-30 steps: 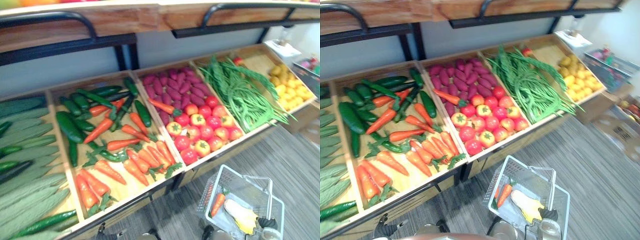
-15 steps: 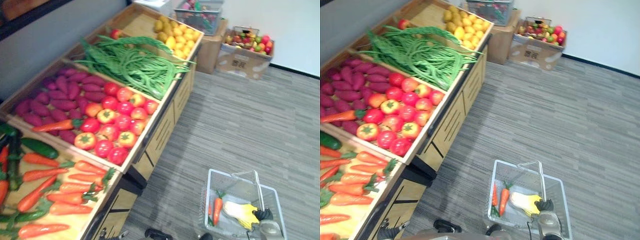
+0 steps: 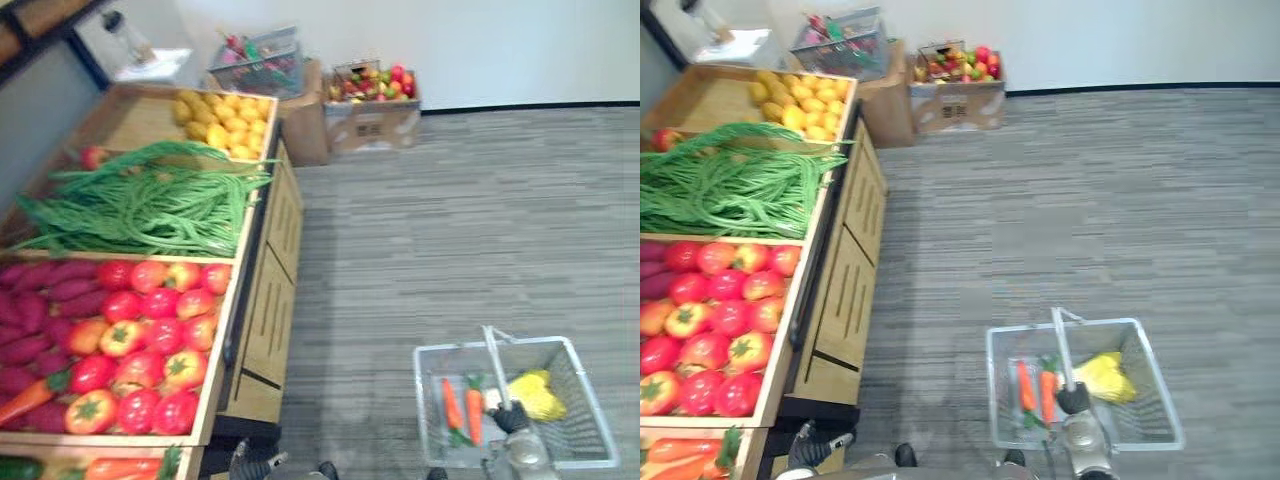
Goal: Pick vegetable in the basket
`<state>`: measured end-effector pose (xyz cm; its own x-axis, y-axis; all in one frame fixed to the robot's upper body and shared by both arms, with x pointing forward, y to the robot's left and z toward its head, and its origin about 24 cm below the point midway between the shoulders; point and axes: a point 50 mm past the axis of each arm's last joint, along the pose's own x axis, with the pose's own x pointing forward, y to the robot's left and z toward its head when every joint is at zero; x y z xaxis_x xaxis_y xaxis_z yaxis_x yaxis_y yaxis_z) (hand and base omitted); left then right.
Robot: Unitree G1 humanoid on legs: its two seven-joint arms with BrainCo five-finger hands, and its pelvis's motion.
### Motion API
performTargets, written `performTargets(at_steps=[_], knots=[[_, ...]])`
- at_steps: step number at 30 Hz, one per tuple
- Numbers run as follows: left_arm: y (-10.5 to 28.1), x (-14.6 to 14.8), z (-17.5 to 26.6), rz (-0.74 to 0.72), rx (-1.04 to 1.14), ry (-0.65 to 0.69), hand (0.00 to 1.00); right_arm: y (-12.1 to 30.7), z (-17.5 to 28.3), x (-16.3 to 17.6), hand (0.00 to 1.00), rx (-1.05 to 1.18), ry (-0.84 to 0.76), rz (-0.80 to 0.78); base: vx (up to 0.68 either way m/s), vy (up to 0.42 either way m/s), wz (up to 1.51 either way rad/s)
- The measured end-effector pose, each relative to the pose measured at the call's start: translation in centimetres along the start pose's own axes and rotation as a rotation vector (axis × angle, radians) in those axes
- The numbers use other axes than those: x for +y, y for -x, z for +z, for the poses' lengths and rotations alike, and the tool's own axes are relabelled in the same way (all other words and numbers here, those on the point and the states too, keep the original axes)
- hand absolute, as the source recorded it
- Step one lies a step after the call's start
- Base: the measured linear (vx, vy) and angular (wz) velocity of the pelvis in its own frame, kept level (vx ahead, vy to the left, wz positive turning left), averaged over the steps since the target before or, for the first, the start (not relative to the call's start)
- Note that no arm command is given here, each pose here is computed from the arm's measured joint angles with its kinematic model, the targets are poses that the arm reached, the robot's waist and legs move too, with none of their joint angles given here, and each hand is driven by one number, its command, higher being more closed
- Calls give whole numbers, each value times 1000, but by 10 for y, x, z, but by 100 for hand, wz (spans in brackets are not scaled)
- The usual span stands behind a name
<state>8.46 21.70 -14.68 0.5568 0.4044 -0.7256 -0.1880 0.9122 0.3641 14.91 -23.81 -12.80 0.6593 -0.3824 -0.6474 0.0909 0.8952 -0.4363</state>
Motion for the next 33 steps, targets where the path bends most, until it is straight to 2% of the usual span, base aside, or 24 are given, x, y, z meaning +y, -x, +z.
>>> performTargets(at_steps=[6, 21, 24, 26, 33], knots=[[1, 1, -5, -4, 21, -24, 0, 5, -13, -2, 100, 34, -13, 2, -7, 36, -27], [3, 0, -13, -34, 43, -95, 0, 0, 2, 0, 100, -10, -47, -20, -90, -7, -38], [2, 2, -13, -30, 39, -97, 0, -2, 5, 0, 100, -11, -64, -26, 20, -178, -9], [0, 16, -14, 0, 42, -115, 0, 2, 0, 11, 100, 26, -75, 1, 96, -320, 3], [2, 1, -11, -14, 44, -64, 0, 2, -10, 3, 100, 64, -49, -9, 41, -228, 13]])
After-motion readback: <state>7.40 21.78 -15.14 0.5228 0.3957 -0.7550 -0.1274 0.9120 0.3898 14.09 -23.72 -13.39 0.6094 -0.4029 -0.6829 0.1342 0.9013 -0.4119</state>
